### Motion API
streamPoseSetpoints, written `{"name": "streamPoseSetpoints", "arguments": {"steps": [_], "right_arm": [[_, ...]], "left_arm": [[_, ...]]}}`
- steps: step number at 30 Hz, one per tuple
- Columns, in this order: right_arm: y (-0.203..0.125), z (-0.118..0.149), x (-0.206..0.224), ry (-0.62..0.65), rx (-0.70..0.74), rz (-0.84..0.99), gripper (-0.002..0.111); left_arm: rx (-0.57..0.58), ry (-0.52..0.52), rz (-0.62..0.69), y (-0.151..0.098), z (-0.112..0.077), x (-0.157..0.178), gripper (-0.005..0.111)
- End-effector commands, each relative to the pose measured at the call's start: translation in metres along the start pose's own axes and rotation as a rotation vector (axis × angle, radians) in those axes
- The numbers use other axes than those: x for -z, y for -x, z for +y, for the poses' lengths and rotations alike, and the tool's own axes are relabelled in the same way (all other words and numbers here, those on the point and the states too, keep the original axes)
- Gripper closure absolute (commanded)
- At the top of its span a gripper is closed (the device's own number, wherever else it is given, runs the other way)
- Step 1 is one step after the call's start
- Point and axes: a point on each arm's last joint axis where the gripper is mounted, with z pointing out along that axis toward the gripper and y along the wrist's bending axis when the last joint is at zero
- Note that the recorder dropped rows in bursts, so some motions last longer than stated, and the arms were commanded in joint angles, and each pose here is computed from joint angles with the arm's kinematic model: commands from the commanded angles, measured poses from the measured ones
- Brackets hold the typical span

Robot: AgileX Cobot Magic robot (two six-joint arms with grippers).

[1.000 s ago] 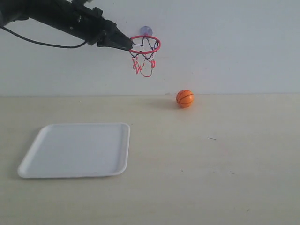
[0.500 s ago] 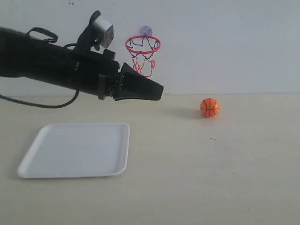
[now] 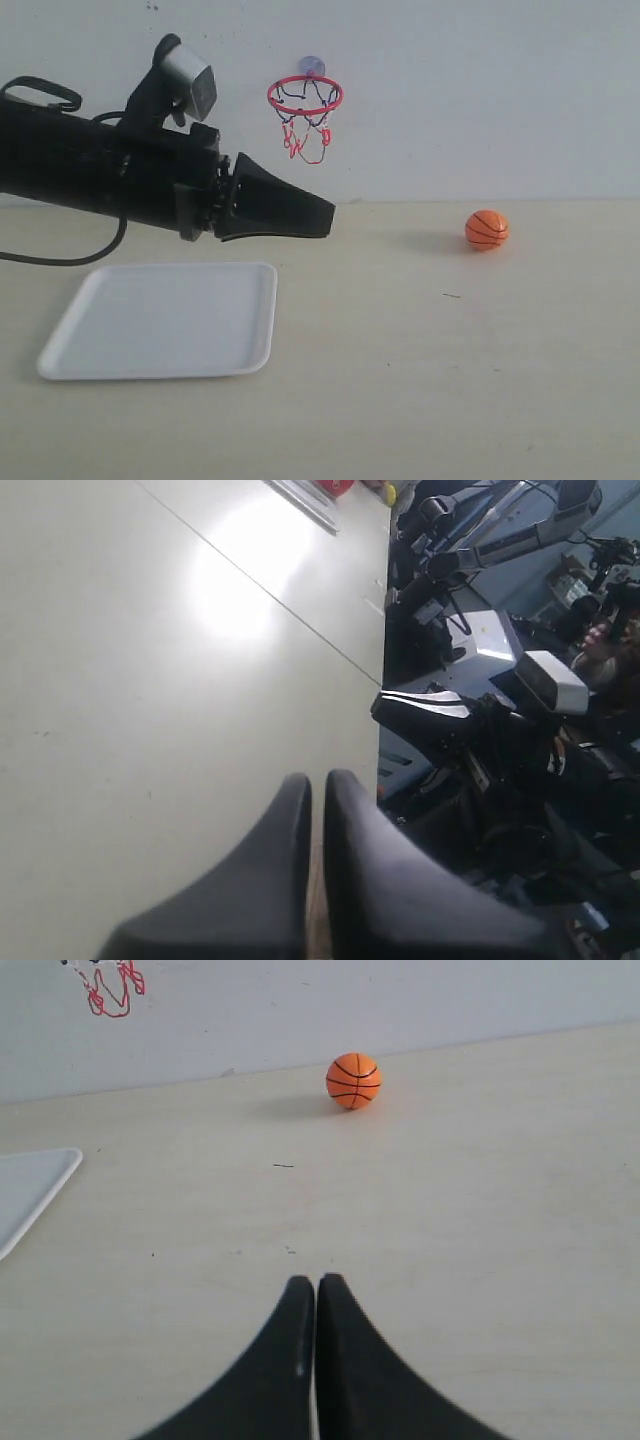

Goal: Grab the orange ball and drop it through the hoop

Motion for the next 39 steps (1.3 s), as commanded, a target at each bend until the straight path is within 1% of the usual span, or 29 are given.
{"name": "streamPoseSetpoints", "arguments": {"steps": [1, 2, 3, 5, 6, 7, 10, 12, 15, 19, 20, 21, 22, 23, 24, 25, 26, 27, 28, 29, 30, 31, 34, 37, 39], "right_arm": [[0.001, 0.000, 0.000, 0.003, 0.004, -0.015, 0.109], [0.001, 0.000, 0.000, 0.003, 0.004, -0.015, 0.109], [0.001, 0.000, 0.000, 0.003, 0.004, -0.015, 0.109], [0.001, 0.000, 0.000, 0.003, 0.004, -0.015, 0.109], [0.001, 0.000, 0.000, 0.003, 0.004, -0.015, 0.109], [0.001, 0.000, 0.000, 0.003, 0.004, -0.015, 0.109], [0.001, 0.000, 0.000, 0.003, 0.004, -0.015, 0.109], [0.001, 0.000, 0.000, 0.003, 0.004, -0.015, 0.109], [0.001, 0.000, 0.000, 0.003, 0.004, -0.015, 0.109], [0.001, 0.000, 0.000, 0.003, 0.004, -0.015, 0.109], [0.001, 0.000, 0.000, 0.003, 0.004, -0.015, 0.109], [0.001, 0.000, 0.000, 0.003, 0.004, -0.015, 0.109], [0.001, 0.000, 0.000, 0.003, 0.004, -0.015, 0.109], [0.001, 0.000, 0.000, 0.003, 0.004, -0.015, 0.109], [0.001, 0.000, 0.000, 0.003, 0.004, -0.015, 0.109], [0.001, 0.000, 0.000, 0.003, 0.004, -0.015, 0.109], [0.001, 0.000, 0.000, 0.003, 0.004, -0.015, 0.109], [0.001, 0.000, 0.000, 0.003, 0.004, -0.015, 0.109], [0.001, 0.000, 0.000, 0.003, 0.004, -0.015, 0.109], [0.001, 0.000, 0.000, 0.003, 0.004, -0.015, 0.109], [0.001, 0.000, 0.000, 0.003, 0.004, -0.015, 0.109], [0.001, 0.000, 0.000, 0.003, 0.004, -0.015, 0.109], [0.001, 0.000, 0.000, 0.003, 0.004, -0.015, 0.109], [0.001, 0.000, 0.000, 0.003, 0.004, -0.015, 0.109], [0.001, 0.000, 0.000, 0.003, 0.004, -0.017, 0.109]], "left_arm": [[-0.158, 0.006, -0.018, 0.002, -0.005, -0.002, 0.103], [-0.197, 0.038, -0.025, 0.003, -0.005, -0.002, 0.103], [-0.260, 0.094, -0.034, 0.007, -0.007, -0.003, 0.103], [-0.339, 0.181, -0.049, 0.011, -0.013, -0.004, 0.103], [-0.369, 0.257, -0.060, 0.012, -0.017, -0.004, 0.103], [-0.405, 0.373, -0.089, 0.014, -0.025, 0.002, 0.103], [-0.435, 0.530, -0.144, 0.013, -0.041, 0.018, 0.103], [-0.445, 0.614, -0.175, 0.008, -0.051, 0.031, 0.103], [-0.457, 0.776, -0.248, 0.000, -0.067, 0.058, 0.103], [-0.376, 0.942, -0.398, -0.021, -0.085, 0.096, 0.103], [-0.315, 0.994, -0.471, -0.038, -0.091, 0.113, 0.103], [-0.292, 1.021, -0.507, -0.047, -0.094, 0.122, 0.103], [-0.272, 1.081, -0.568, -0.066, -0.103, 0.138, 0.103], [-0.269, 1.112, -0.588, -0.077, -0.106, 0.144, 0.103], [-0.264, 1.164, -0.622, -0.102, -0.112, 0.151, 0.103], [-0.264, 1.181, -0.635, -0.113, -0.115, 0.152, 0.103], [-0.269, 1.208, -0.660, -0.142, -0.118, 0.151, 0.103], [-0.272, 1.212, -0.666, -0.154, -0.119, 0.149, 0.103], [-0.283, 1.204, -0.674, -0.182, -0.117, 0.142, 0.103], [-0.291, 1.197, -0.677, -0.204, -0.113, 0.136, 0.103], [-0.291, 1.189, -0.682, -0.216, -0.110, 0.133, 0.103], [-0.289, 1.168, -0.742, -0.225, -0.111, 0.131, 0.103], [-0.377, 1.143, -0.844, -0.230, -0.124, 0.131, 0.103], [-0.274, 1.068, -0.947, -0.225, -0.130, 0.134, 0.103], [-0.177, 1.016, -1.022, -0.223, -0.133, 0.136, 0.103]]}}
